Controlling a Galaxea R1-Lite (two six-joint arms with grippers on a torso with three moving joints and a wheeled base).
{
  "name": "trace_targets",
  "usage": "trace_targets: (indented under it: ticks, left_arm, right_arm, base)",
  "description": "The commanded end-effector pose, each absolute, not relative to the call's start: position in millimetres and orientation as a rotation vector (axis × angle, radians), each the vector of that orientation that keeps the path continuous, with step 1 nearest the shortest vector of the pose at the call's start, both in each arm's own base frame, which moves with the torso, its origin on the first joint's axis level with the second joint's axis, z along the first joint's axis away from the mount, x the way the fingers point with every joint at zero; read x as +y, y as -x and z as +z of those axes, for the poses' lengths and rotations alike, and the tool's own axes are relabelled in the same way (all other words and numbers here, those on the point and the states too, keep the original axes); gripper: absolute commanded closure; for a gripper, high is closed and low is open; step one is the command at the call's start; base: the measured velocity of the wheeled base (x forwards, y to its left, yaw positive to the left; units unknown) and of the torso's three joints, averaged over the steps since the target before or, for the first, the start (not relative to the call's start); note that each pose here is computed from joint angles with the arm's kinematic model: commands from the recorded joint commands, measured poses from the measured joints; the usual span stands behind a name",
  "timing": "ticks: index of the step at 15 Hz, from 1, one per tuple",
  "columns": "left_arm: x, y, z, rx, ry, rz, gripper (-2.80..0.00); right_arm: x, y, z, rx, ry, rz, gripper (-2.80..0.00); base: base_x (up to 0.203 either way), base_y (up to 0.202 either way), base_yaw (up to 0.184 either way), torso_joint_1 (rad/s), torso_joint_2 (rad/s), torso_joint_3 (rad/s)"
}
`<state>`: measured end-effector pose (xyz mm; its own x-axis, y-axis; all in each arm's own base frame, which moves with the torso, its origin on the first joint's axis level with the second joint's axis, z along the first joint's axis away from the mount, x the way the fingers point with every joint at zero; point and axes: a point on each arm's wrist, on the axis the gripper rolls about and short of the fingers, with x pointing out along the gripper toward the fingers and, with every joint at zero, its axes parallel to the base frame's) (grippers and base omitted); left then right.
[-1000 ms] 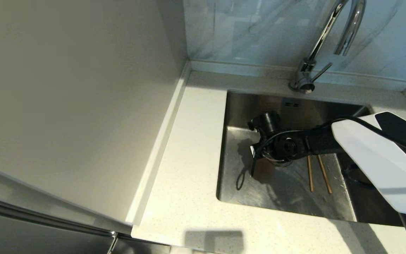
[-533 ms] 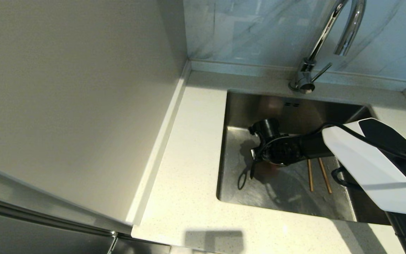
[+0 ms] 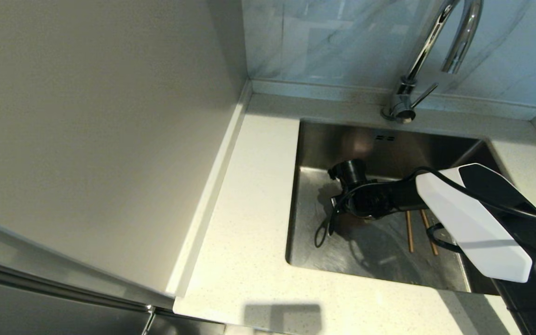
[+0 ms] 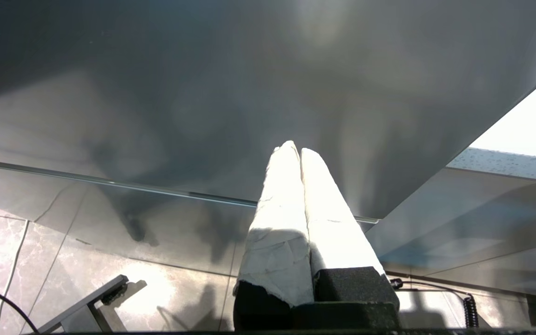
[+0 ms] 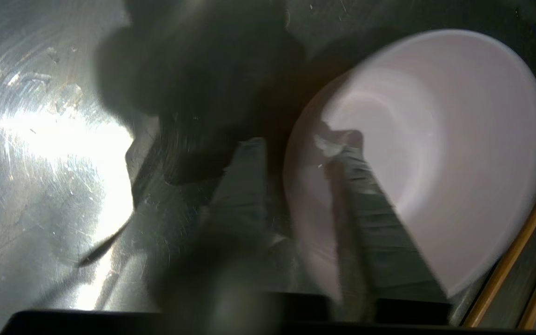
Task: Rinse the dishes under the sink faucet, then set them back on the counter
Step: Put a bowl into the sink
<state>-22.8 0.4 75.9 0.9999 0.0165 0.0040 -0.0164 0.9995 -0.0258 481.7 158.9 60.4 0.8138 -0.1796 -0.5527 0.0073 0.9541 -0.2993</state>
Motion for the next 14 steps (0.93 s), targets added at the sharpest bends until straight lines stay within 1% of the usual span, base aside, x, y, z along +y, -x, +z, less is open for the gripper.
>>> trace_targets:
  ticks: [1, 3, 5, 7, 9, 10, 12, 13, 14]
  left_arm:
    - [0.4, 23.0, 75.9, -0.008, 0.026, 0.017, 0.0]
    - [0.4, 23.0, 75.9, -0.008, 0.026, 0.017, 0.0]
    - [0.4, 23.0, 75.9, -0.008, 0.026, 0.017, 0.0]
    - [0.4, 23.0, 75.9, -0.008, 0.026, 0.017, 0.0]
    - [0.4, 23.0, 75.9, -0.008, 0.026, 0.017, 0.0]
    - [0.4, 23.0, 75.9, -0.008, 0.026, 0.017, 0.0]
    - [0.4, 23.0, 75.9, -0.008, 0.026, 0.017, 0.0]
    - [0.4, 23.0, 75.9, -0.008, 0.026, 0.017, 0.0]
    - [0.4, 23.0, 75.9, -0.008, 0.026, 0.017, 0.0]
  right_arm:
    - [156.6, -486.5, 58.4, 0.609, 0.289, -0.11, -2.8]
    - [153.0, -489.7, 63.5, 0.593, 0.279, -0.119, -2.8]
    - [147.7, -488.3, 82.1, 0.563, 0.264, -0.129, -2.8]
    - [135.3, -479.6, 117.9, 0.523, 0.247, -0.147, -2.8]
    - [118.5, -456.6, 163.0, 0.487, 0.226, -0.164, -2.8]
    - [108.7, -441.6, 187.5, 0.463, 0.212, -0.17, 0.0]
    - [88.7, -408.7, 230.0, 0.429, 0.188, -0.162, 0.0]
    - [77.7, -391.3, 245.2, 0.44, 0.186, -0.151, 0.0]
    - [67.2, -373.2, 254.2, 0.493, 0.194, -0.138, 0.0]
  base:
    - [0.0, 0.0, 0.0, 0.0, 0.0, 0.0]
    - [0.0, 0.0, 0.0, 0.0, 0.0, 0.0]
    - [0.0, 0.0, 0.0, 0.0, 0.0, 0.0]
    - [0.0, 0.0, 0.0, 0.0, 0.0, 0.0]
    - [0.0, 0.0, 0.0, 0.0, 0.0, 0.0]
    - [0.0, 0.0, 0.0, 0.0, 0.0, 0.0]
    - [0.0, 0.0, 0.0, 0.0, 0.0, 0.0]
    - [0.0, 0.0, 0.0, 0.0, 0.0, 0.0]
    - [0.0, 0.0, 0.0, 0.0, 0.0, 0.0]
